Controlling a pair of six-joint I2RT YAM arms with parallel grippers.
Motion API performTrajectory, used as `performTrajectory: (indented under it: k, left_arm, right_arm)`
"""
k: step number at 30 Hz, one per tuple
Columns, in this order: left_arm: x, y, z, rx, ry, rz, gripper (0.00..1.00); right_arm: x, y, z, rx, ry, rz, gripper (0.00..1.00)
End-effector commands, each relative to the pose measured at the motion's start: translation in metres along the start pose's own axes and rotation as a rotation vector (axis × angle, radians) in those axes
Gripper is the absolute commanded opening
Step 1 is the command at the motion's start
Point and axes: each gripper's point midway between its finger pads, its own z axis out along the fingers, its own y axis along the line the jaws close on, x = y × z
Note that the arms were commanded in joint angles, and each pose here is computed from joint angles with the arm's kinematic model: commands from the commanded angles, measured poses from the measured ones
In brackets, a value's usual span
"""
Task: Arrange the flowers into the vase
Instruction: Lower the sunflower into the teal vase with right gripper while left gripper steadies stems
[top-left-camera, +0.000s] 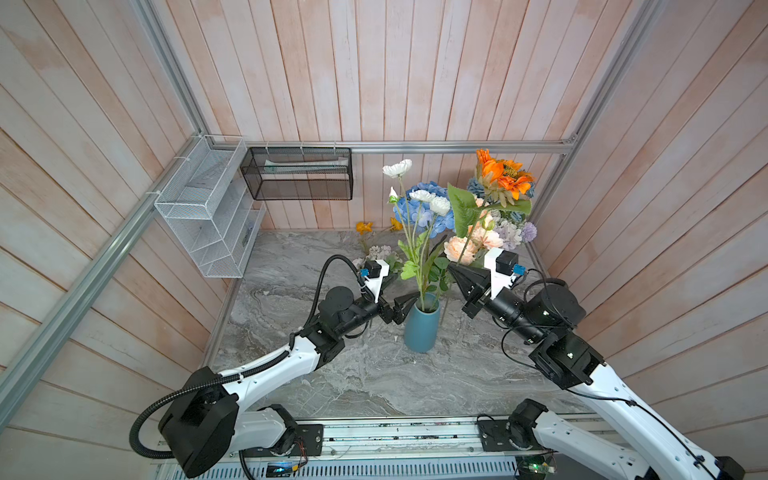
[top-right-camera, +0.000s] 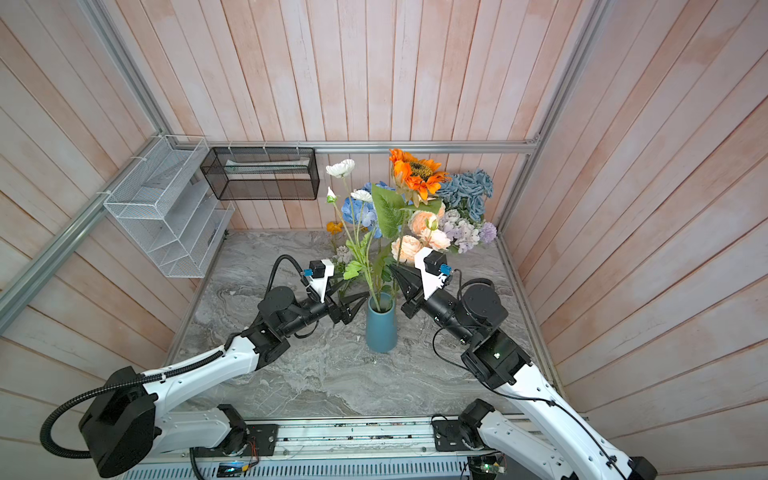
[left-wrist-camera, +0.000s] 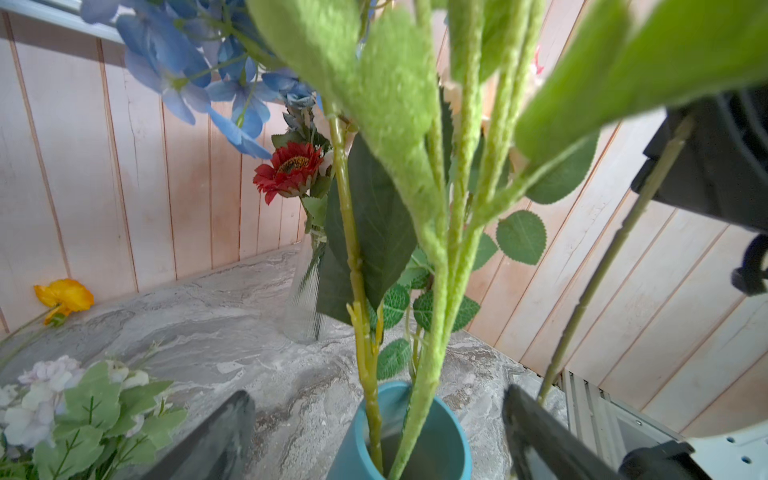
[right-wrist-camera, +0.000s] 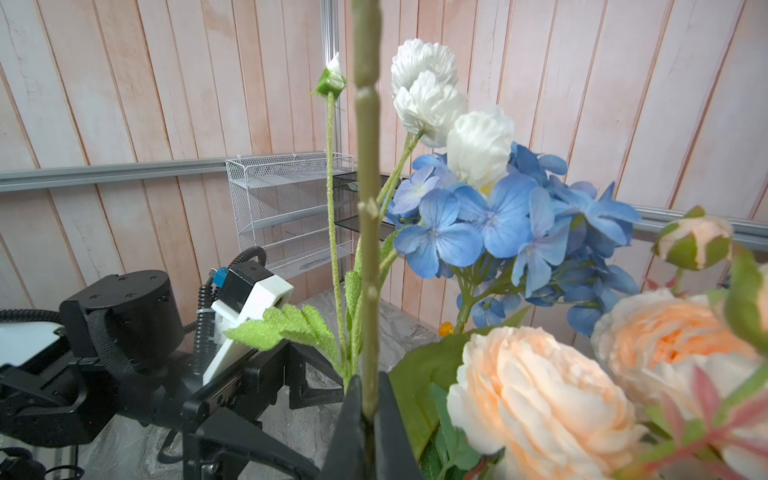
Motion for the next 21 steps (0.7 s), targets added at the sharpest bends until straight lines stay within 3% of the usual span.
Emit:
performTrajectory:
  k: [1,9,13,21]
  left_arm:
    - [-0.018,-0.004,0.009,0.027,-0.043,0.055,0.89]
    - [-0.017,0.013,0.019,-0.009,-0.050,0.046,0.62]
    - [-0.018,0.014,0.021,-0.003,-0.053,0.047,0.55]
    - [-0.020,0.013,0.022,0.003,-0.059,0.053,0.52]
  right_arm:
    - [-0.040,0.001,-0.001,-0.003,-0.113,-0.068,0.00]
    - [-0.057,0.003,0.013,-0.032,-0.180,-0.134,0.00]
    - [-0.050,-0.002,0.021,-0.030,-0.183,-0.142,0.00]
    - [-0.014,-0.016,0.032,-0.037,-0.155,-0.082,0.00]
